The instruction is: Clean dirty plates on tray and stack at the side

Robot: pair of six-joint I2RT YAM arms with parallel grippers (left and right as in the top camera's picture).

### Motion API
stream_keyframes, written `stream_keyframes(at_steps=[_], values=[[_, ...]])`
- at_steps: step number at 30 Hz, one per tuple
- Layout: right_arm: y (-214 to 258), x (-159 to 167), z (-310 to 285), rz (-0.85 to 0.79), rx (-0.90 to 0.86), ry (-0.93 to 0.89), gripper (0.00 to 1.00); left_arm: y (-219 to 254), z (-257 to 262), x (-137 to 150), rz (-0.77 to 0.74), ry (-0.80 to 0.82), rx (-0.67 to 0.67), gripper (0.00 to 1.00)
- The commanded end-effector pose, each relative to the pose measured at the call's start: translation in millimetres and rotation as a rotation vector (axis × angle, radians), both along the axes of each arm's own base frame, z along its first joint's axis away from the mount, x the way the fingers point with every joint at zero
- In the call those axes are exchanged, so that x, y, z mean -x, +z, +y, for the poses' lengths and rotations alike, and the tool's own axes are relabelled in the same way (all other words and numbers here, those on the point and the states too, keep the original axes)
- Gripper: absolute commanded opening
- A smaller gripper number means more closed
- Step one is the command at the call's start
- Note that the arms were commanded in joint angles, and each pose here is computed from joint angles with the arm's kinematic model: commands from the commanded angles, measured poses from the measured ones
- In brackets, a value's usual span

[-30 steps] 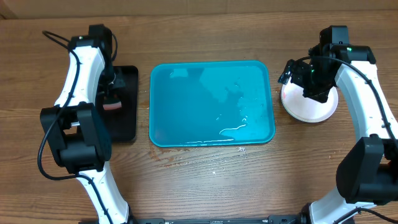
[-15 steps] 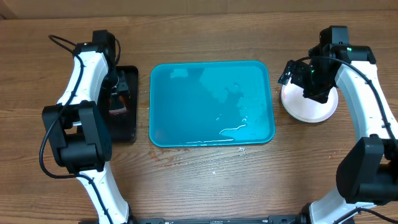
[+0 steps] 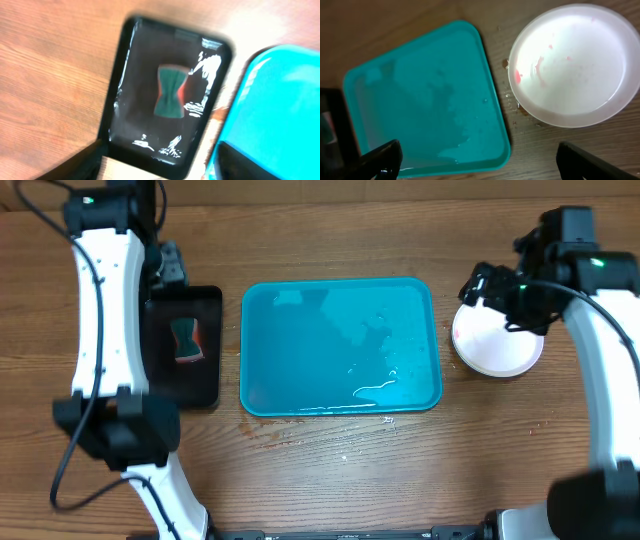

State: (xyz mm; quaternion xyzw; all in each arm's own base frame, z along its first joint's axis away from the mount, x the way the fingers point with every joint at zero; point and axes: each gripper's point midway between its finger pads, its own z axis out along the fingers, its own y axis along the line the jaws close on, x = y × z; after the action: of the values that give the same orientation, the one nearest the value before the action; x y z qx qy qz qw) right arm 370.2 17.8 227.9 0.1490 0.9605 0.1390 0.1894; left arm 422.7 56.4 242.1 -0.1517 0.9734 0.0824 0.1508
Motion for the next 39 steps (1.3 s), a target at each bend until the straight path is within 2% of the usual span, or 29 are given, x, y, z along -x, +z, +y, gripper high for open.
stream_keyframes(at_steps=[1, 6, 14, 20, 26, 31, 35, 39], values=[[49, 15, 0, -0.135, 0.024, 0.018, 1.00, 66, -17, 16, -0.177, -0.032, 0.004, 1.00], [86, 52, 2, -0.218, 0.031, 0.017, 1.00, 95, -25, 31, -0.251, -0.054, 0.004, 1.00], [124, 123, -4, -0.313, 0.088, -0.017, 1.00, 94, -25, 31, -0.247, -0.054, 0.004, 1.00], [143, 162, 26, -0.382, -0.051, 0.069, 1.00, 94, -25, 31, -0.247, -0.054, 0.004, 1.00], [142, 173, 27, -0.377, -0.049, 0.072, 1.00, 94, -25, 31, -0.247, -0.054, 0.004, 1.00], [139, 166, 19, -0.390, 0.014, 0.071, 1.00, 94, -25, 31, -0.247, -0.054, 0.004, 1.00], [142, 139, 18, -0.536, 0.076, 0.139, 1.00, 94, -25, 31, -0.247, -0.054, 0.004, 1.00], [129, 126, 18, -0.705, 0.107, 0.155, 1.00, 94, -25, 31, -0.246, -0.054, 0.004, 1.00]])
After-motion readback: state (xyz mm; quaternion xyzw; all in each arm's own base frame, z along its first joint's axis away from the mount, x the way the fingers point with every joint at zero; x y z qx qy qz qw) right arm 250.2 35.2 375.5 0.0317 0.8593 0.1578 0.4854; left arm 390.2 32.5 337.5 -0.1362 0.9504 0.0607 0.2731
